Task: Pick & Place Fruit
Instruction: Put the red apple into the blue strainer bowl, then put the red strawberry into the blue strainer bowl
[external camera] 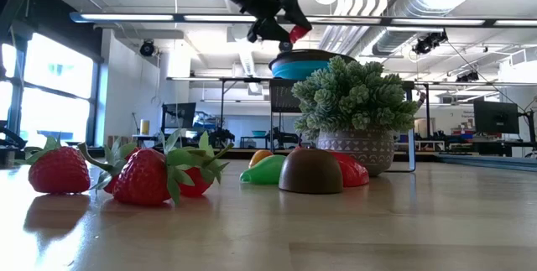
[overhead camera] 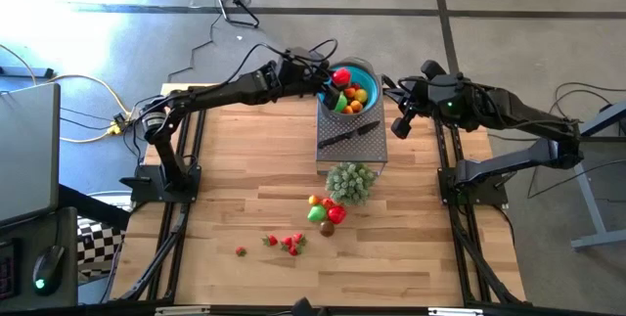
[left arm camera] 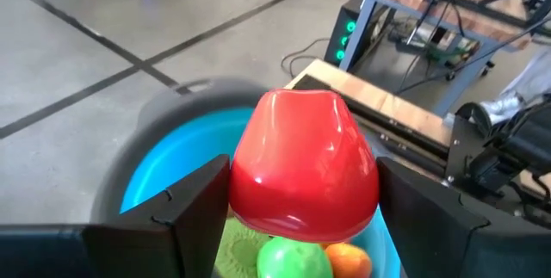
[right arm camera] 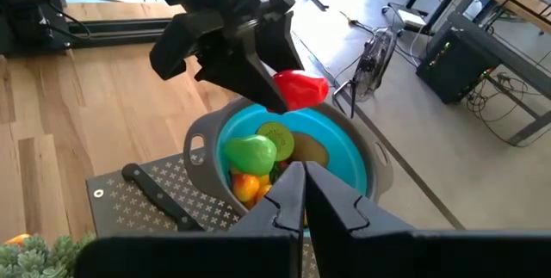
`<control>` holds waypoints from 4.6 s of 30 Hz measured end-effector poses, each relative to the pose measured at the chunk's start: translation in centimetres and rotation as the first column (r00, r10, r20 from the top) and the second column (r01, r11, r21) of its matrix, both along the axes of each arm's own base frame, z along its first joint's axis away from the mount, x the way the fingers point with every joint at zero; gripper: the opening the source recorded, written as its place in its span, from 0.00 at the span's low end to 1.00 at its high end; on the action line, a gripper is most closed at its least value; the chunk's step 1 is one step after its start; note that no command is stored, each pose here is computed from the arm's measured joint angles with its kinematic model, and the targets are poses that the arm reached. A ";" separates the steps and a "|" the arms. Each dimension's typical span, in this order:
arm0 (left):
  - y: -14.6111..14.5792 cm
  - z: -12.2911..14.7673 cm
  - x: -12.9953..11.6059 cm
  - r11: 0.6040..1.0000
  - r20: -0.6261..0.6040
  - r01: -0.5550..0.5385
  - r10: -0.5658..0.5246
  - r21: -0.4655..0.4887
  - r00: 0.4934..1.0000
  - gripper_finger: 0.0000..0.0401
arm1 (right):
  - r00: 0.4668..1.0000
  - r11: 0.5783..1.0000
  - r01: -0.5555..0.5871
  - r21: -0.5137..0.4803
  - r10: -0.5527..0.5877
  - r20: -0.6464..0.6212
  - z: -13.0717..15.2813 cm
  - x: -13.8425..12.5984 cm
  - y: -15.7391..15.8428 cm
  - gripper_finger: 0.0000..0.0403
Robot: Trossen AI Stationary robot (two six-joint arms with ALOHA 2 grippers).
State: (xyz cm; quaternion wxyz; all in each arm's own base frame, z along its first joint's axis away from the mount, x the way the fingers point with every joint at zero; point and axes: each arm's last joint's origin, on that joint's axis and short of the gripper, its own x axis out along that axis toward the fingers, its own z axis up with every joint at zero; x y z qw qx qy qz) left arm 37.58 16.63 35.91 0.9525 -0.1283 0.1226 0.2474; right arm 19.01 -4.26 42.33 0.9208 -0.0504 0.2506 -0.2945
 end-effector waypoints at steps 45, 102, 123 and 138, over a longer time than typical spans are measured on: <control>-0.2 -0.7 -0.1 0.999 -0.060 -0.036 0.034 -0.032 0.998 0.76 | 1.000 1.000 0.001 -0.001 -0.001 0.001 0.0 0.0 0.0 0.01; -0.9 -0.8 0.1 0.995 -0.038 -0.012 0.009 -0.099 0.999 0.26 | 1.000 1.000 0.012 0.019 -0.012 0.016 0.0 0.0 0.0 0.01; -4.4 1.0 -0.5 0.982 -0.094 0.190 -0.188 0.010 0.978 0.26 | 0.999 0.999 0.023 0.036 -0.025 0.030 0.0 0.0 0.0 0.01; -7.8 -1.7 -8.6 0.967 0.111 0.202 -0.220 0.158 0.969 0.26 | 0.999 0.999 0.024 0.035 -0.025 0.047 0.1 0.1 0.0 0.01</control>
